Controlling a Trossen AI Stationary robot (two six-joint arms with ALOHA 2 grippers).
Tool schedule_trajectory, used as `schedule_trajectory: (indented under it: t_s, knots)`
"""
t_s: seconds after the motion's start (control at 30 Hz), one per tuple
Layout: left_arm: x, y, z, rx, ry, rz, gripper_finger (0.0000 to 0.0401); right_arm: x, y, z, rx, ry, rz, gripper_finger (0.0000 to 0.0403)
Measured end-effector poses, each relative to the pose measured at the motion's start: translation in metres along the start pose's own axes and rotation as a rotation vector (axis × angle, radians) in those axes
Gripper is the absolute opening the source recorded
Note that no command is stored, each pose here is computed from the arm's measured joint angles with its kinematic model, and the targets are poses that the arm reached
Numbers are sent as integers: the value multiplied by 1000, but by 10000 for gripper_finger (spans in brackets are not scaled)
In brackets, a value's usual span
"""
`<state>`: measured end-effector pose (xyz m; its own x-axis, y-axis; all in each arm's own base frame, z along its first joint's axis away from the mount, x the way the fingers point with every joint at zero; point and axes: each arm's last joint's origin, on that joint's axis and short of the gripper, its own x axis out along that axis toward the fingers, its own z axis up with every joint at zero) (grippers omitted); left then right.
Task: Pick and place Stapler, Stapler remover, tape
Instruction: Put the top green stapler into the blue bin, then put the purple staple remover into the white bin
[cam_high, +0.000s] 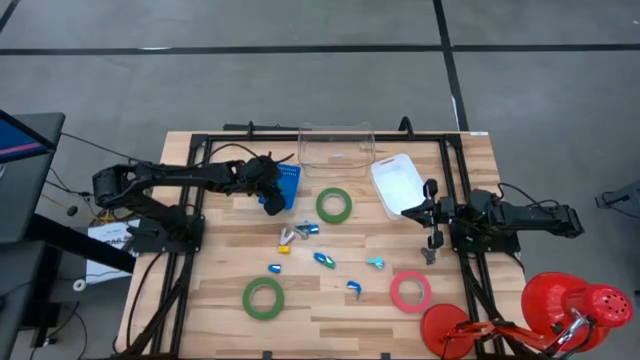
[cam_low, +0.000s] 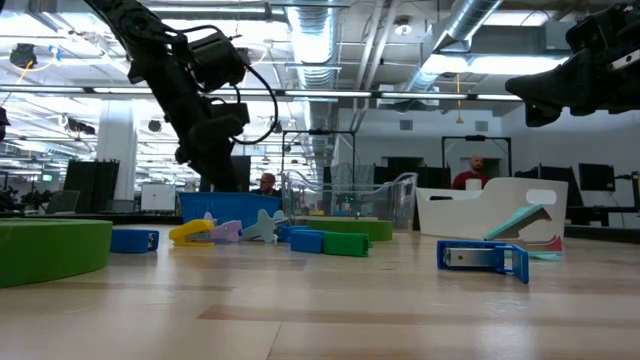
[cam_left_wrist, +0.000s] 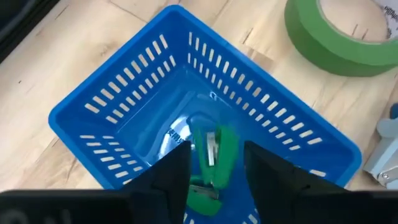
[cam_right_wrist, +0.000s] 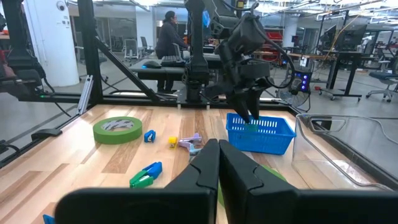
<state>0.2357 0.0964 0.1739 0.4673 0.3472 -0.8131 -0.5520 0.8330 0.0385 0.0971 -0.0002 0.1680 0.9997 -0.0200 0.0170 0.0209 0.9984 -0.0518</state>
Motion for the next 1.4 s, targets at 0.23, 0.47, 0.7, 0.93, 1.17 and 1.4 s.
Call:
schedule_trajectory:
  t_s: [0.23,0.47,0.7,0.93,1.17,1.4]
  knots:
    - [-1,-4,0,11,-3,-25,206,0,0,0,0,0,0,1]
    - [-7,-16,-1,43,-19,-84,231,0,0,0,0,0,0,1]
    - [-24,-32,-1,88,-76,-139,232,0,0,0,0,0,0,1]
    - [-42,-49,-3,146,-127,-206,232,0,0,0,0,0,0,1]
    - [-50,-65,-9,124,-126,-261,232,0,0,0,0,0,0,1]
    - [-57,-81,-17,130,-119,-315,232,0,0,0,0,1,0,1]
